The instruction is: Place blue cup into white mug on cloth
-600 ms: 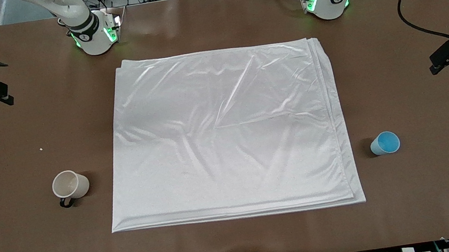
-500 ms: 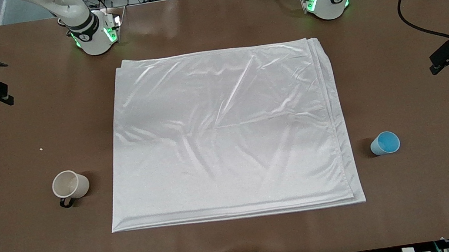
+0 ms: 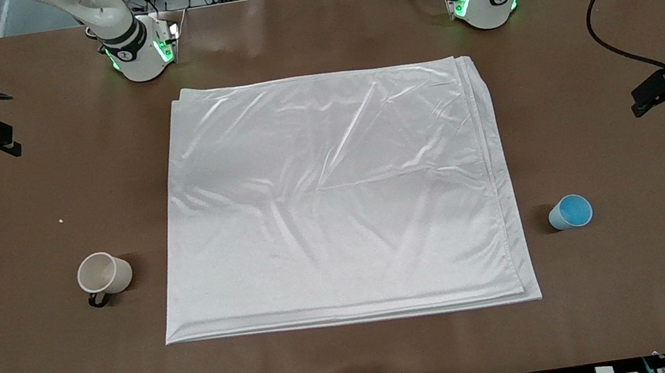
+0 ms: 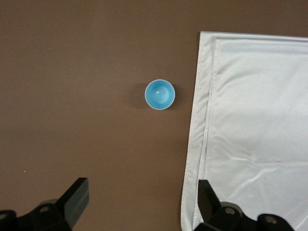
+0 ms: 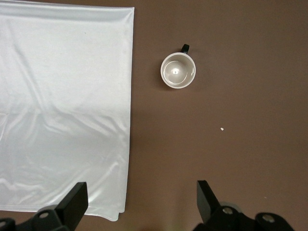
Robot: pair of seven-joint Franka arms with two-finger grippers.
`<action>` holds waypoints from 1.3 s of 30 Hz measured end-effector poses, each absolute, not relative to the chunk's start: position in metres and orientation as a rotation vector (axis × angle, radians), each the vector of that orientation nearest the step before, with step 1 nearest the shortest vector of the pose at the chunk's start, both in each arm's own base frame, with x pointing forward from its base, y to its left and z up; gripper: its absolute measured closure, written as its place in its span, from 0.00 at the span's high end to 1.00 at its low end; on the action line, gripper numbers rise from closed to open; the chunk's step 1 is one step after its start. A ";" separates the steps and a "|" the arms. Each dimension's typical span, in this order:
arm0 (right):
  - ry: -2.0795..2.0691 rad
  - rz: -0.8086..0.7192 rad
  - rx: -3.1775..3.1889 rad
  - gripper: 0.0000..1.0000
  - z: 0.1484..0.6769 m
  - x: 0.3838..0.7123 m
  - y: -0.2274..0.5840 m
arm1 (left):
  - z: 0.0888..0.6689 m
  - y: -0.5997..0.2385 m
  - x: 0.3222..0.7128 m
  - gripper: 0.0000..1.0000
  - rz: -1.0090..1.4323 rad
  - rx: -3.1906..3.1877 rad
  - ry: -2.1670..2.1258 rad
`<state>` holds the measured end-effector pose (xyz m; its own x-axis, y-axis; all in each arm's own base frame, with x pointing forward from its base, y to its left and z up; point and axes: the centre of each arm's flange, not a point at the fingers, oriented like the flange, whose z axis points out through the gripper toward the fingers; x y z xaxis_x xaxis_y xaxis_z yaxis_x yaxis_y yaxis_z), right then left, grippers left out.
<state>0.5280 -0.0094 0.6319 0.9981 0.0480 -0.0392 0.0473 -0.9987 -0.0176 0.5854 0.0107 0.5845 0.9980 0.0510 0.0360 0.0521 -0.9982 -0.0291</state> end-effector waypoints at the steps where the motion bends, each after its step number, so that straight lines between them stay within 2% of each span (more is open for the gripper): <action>1: -0.073 0.065 -3.124 1.00 0.630 0.529 -0.010 | 0.579 0.011 0.589 1.00 -0.048 -3.111 -0.081; 10: -0.036 0.115 -3.120 1.00 0.598 0.549 -0.023 | 0.496 0.018 0.630 1.00 0.014 -3.118 -0.089; 18: 0.039 0.182 -3.116 1.00 0.538 0.583 -0.041 | 0.414 0.030 0.658 1.00 0.065 -3.125 -0.111; 26: 0.120 0.182 -3.115 1.00 0.460 0.624 -0.059 | 0.357 0.038 0.667 1.00 0.110 -3.127 -0.124; 39: 0.199 0.093 -3.119 1.00 0.365 0.663 -0.087 | 0.293 0.038 0.674 1.00 0.089 -3.134 -0.122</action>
